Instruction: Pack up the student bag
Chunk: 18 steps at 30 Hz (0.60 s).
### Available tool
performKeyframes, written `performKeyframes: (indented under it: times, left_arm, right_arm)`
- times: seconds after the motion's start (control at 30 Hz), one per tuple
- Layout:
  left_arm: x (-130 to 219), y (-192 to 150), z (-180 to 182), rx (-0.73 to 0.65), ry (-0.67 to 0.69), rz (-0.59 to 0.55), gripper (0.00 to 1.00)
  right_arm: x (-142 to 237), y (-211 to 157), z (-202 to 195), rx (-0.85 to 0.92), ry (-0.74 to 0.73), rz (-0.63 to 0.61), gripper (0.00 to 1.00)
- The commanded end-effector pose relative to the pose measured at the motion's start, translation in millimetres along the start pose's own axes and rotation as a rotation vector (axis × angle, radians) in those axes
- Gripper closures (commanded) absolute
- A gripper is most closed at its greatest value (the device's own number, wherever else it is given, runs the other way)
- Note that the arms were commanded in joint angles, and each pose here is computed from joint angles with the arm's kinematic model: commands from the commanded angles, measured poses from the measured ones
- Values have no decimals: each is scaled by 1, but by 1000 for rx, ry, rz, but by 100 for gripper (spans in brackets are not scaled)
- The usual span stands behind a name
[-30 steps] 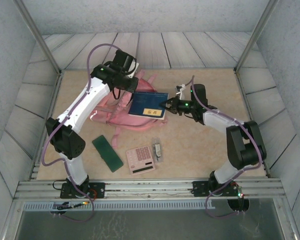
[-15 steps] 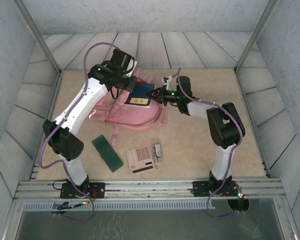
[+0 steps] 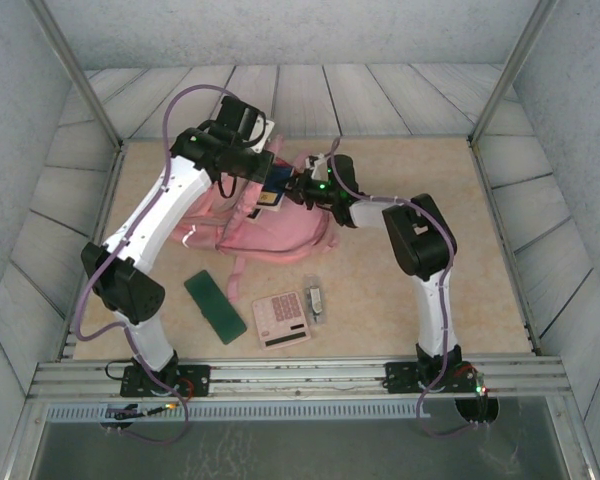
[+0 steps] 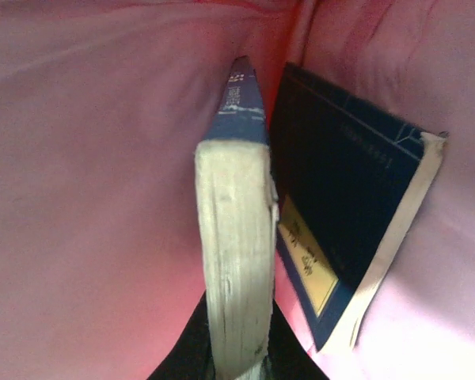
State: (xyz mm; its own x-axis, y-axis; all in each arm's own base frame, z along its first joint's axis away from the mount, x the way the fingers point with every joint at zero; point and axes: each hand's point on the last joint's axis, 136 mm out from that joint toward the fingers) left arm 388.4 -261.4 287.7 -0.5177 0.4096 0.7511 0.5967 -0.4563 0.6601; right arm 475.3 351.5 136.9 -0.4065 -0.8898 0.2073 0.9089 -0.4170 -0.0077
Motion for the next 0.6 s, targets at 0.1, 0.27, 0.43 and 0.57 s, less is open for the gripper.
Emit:
performKeyframes:
  times: [0.1,0.27,0.43,0.57]
  left_arm:
    - [43,36,-15,-70,-55,-188,100]
    - [42,35,-20,-94,-80,-196,100]
    - [41,34,-26,-79,-116,-217,100]
    - [37,31,-27,-70,-124,-219,100]
  right_arm:
    - [-15,-4,-17,74,-106,-38,100]
    - [-29,-20,-36,89,-196,-29,100]
    - [-43,-25,-50,45,-223,-49,100]
    - [-44,-27,-62,16,-237,-85,100]
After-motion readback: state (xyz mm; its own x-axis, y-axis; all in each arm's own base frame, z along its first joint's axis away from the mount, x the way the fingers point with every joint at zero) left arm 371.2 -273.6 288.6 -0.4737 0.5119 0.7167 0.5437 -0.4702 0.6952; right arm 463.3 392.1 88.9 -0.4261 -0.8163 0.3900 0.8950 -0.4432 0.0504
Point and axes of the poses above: each hand's point on the last joint's axis, 136 mm out from that joint toward the fingers, its own x axis back along the fingers, its own z axis along the line the jaws close on, y = z × x, and after that the axes turned 11 degrees about -x, right-handed
